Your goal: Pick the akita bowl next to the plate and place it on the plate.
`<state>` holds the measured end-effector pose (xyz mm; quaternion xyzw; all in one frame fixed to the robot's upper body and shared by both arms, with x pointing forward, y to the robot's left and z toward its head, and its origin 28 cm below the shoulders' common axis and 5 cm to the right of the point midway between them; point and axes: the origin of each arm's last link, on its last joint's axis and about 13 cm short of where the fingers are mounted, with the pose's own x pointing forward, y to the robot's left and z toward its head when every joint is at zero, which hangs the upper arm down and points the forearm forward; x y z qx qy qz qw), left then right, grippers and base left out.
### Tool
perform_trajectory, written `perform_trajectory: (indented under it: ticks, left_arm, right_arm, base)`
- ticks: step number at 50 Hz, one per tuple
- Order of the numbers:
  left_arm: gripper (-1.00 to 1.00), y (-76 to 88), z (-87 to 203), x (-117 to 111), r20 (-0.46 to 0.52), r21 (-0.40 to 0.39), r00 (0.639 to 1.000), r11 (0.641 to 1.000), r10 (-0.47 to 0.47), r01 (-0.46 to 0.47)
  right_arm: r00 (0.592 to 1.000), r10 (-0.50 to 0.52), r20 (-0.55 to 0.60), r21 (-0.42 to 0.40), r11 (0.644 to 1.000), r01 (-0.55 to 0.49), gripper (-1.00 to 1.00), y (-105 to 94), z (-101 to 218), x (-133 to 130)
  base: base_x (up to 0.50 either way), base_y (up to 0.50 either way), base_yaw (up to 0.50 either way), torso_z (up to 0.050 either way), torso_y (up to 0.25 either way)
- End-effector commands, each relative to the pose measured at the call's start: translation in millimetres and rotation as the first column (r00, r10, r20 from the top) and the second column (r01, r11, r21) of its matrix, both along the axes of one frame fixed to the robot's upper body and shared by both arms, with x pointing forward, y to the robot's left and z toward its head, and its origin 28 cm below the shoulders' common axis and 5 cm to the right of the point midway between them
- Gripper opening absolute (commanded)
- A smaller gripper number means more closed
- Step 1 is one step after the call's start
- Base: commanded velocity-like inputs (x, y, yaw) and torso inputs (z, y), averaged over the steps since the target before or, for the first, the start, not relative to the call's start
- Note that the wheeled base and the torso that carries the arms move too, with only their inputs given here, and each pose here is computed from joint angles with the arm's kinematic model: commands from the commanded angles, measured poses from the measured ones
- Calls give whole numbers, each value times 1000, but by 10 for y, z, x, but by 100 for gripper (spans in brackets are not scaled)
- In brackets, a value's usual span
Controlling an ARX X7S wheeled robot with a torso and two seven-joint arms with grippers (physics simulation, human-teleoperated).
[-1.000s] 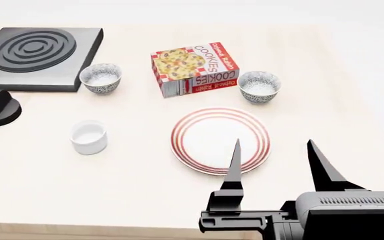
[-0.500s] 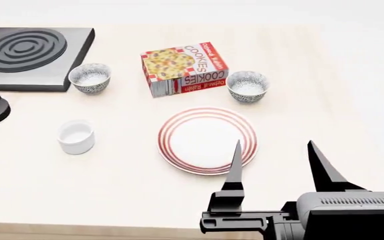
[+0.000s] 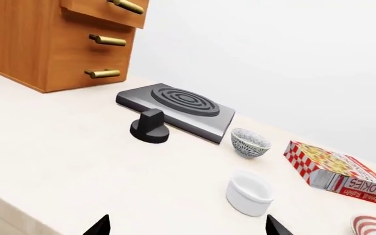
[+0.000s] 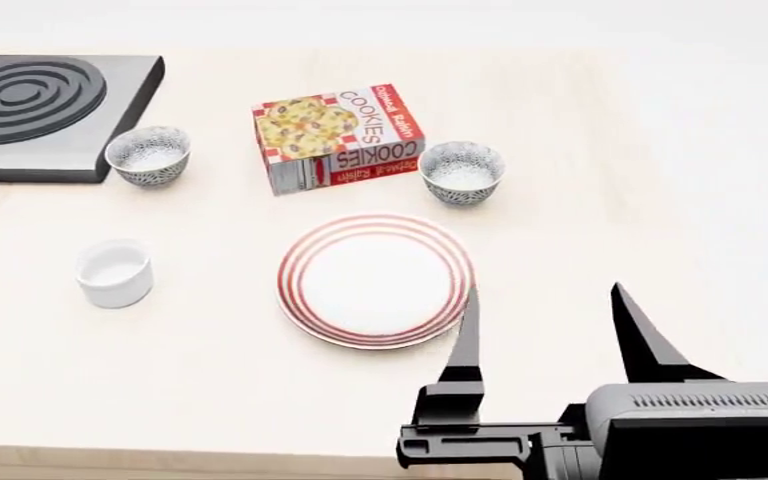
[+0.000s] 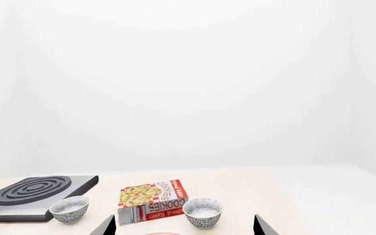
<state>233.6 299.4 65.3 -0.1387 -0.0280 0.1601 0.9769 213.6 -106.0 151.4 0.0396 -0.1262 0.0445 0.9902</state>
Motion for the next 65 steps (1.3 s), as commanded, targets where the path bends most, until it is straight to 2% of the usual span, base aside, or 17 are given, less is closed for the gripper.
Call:
perform_trajectory:
  ticks: [1, 4, 19, 65]
  left_arm:
    - [100, -8, 7, 0, 0, -3, 1000, 1000, -2, 2]
    - [100, -7, 5, 2, 0, -4, 1000, 1000, -2, 2]
    - [100, -8, 2, 4, -1, -5, 1000, 1000, -1, 1]
    - [100, -8, 2, 3, -2, -5, 1000, 1000, 0, 0]
  right_arm:
    - [1000, -2, -5, 0, 1000, 2, 100, -7, -1, 9]
    - [1000, -15, 5, -34, 999, 15, 100, -3, -8, 19]
    - [1000, 9, -4, -38, 999, -9, 100, 7, -17, 18]
    - [1000, 10, -4, -30, 1000, -10, 100, 7, -6, 6]
  base:
    - [0, -488, 0, 0, 0]
    - [0, -152, 0, 0, 0]
    - [43, 0, 0, 0, 0]
    - [326, 0, 0, 0, 0]
